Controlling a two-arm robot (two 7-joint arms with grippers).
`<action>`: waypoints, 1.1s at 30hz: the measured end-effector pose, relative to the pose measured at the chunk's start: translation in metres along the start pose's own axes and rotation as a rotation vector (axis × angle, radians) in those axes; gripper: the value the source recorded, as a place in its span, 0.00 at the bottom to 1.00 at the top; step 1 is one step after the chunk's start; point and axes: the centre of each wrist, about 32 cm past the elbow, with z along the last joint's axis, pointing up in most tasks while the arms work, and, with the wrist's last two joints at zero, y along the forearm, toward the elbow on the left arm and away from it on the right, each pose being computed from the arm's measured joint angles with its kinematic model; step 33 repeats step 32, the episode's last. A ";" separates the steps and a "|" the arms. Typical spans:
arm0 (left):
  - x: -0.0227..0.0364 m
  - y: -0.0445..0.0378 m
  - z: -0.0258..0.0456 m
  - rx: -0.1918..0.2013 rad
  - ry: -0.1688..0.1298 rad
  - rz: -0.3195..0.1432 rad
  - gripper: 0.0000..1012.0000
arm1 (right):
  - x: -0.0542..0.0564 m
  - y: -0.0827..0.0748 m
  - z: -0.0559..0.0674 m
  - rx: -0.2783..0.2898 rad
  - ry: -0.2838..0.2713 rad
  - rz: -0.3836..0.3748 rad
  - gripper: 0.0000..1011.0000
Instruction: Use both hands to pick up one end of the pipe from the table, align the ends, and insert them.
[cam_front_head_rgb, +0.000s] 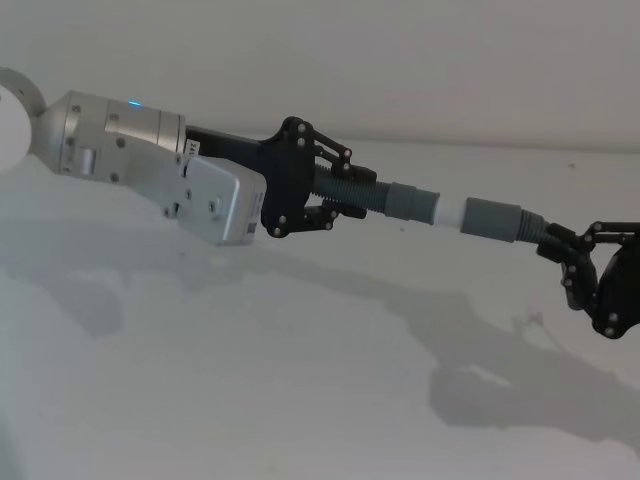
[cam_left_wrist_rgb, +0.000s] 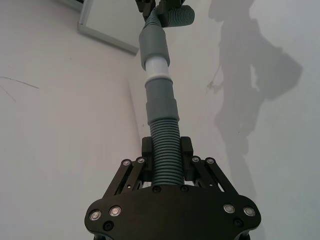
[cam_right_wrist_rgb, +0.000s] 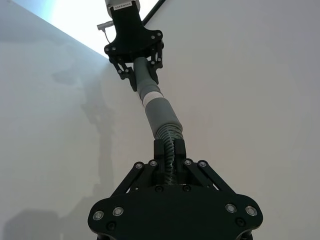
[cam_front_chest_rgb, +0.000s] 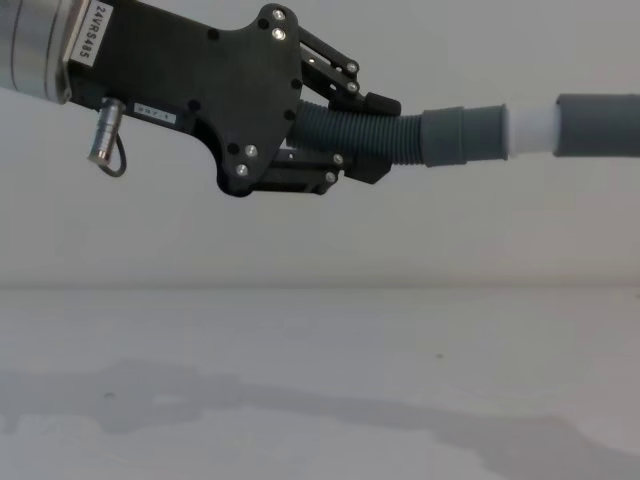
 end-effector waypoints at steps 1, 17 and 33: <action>0.0000 0.0000 0.0000 0.000 0.000 0.000 0.31 | 0.000 0.000 0.001 -0.002 0.001 -0.002 0.12; 0.0000 0.0000 0.0000 0.000 0.000 0.000 0.31 | -0.003 0.003 0.004 -0.020 0.005 -0.014 0.12; 0.0000 0.0000 0.0000 0.000 0.000 0.000 0.31 | -0.004 0.004 0.005 -0.025 0.006 -0.018 0.12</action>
